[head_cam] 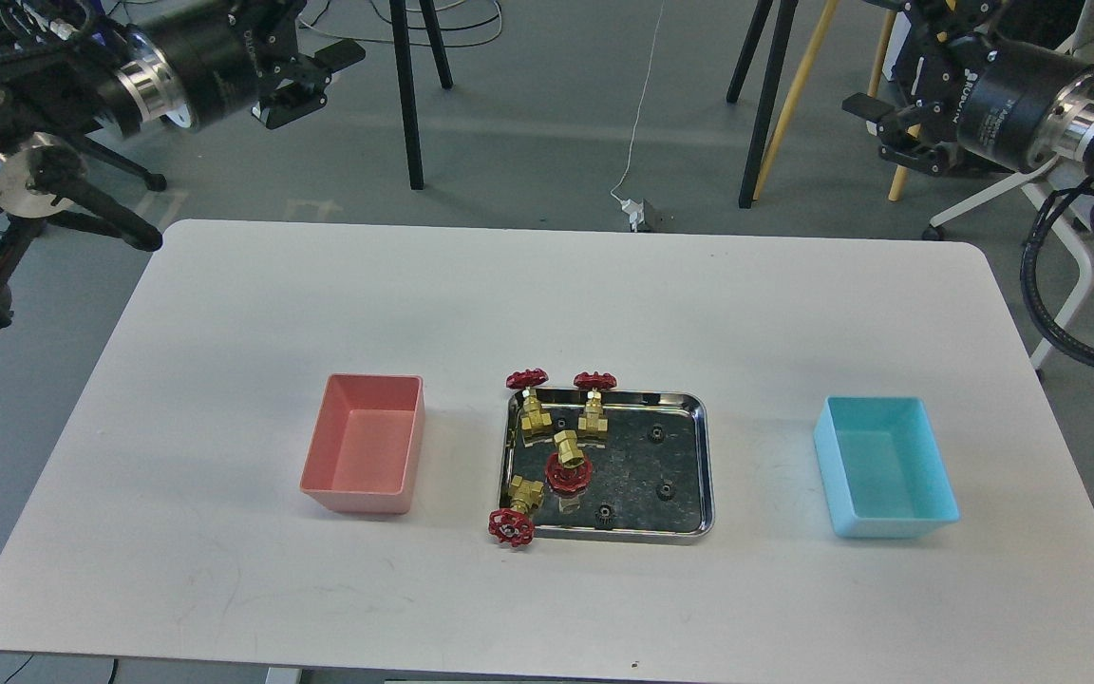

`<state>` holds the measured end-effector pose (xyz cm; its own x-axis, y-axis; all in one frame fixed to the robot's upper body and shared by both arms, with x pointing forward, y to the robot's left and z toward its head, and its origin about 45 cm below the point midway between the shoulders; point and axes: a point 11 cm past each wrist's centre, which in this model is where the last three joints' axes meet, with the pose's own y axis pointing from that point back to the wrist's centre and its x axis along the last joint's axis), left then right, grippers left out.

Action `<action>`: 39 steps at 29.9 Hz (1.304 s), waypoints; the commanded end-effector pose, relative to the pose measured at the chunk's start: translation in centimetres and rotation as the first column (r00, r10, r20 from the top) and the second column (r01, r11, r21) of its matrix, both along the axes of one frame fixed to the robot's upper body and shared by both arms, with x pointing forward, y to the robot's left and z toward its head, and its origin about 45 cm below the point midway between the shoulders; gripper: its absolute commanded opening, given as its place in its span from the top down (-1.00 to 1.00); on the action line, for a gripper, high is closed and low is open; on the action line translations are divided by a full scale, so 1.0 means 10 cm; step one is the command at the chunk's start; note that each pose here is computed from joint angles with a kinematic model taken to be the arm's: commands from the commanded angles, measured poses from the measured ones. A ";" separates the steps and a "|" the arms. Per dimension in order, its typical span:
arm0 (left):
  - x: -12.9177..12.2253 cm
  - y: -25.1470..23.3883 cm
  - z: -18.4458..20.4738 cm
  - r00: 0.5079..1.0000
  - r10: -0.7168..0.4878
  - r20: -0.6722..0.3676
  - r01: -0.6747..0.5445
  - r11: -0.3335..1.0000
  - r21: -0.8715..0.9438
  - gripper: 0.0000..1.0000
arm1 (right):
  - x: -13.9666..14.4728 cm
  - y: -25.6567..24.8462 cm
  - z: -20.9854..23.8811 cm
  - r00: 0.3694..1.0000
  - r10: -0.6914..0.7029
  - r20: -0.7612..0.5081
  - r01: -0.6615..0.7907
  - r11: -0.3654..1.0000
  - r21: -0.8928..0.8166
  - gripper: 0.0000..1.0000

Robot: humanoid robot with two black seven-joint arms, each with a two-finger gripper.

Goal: Place valve in pink box and gear in blue box
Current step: 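Raise the left arm and swing the left gripper toward the tray, then lower the left gripper onto a red-handled brass valve on the tray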

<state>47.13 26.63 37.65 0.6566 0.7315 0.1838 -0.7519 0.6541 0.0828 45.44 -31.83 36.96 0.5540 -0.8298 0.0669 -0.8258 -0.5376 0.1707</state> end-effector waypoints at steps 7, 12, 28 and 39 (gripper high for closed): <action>-0.08 -0.07 0.20 0.991 -0.038 0.129 0.055 0.990 -0.129 -0.93 | -0.01 0.00 0.01 1.000 0.003 0.002 -0.003 1.000 0.000 -0.97; -0.09 -0.10 0.04 0.992 -0.052 0.115 0.063 0.994 -0.090 -0.93 | -0.01 0.00 0.01 1.000 0.004 0.002 -0.004 1.000 -0.001 -0.98; -0.60 -1.21 -0.92 0.856 -0.355 0.377 0.155 0.870 0.469 -0.83 | 0.05 -0.08 0.29 0.998 -0.017 0.054 0.019 0.999 -0.030 -0.98; -1.34 -1.64 -1.91 0.533 -0.672 0.515 0.039 0.627 0.778 -0.83 | 0.05 -0.31 0.51 0.993 -0.066 0.102 0.071 0.997 -0.042 -0.97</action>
<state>35.34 10.37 20.81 0.3088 0.0294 0.9507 -0.4757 0.8703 0.1276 45.97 -34.63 41.36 0.4882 -0.8601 0.1484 -0.8721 -0.4744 0.1198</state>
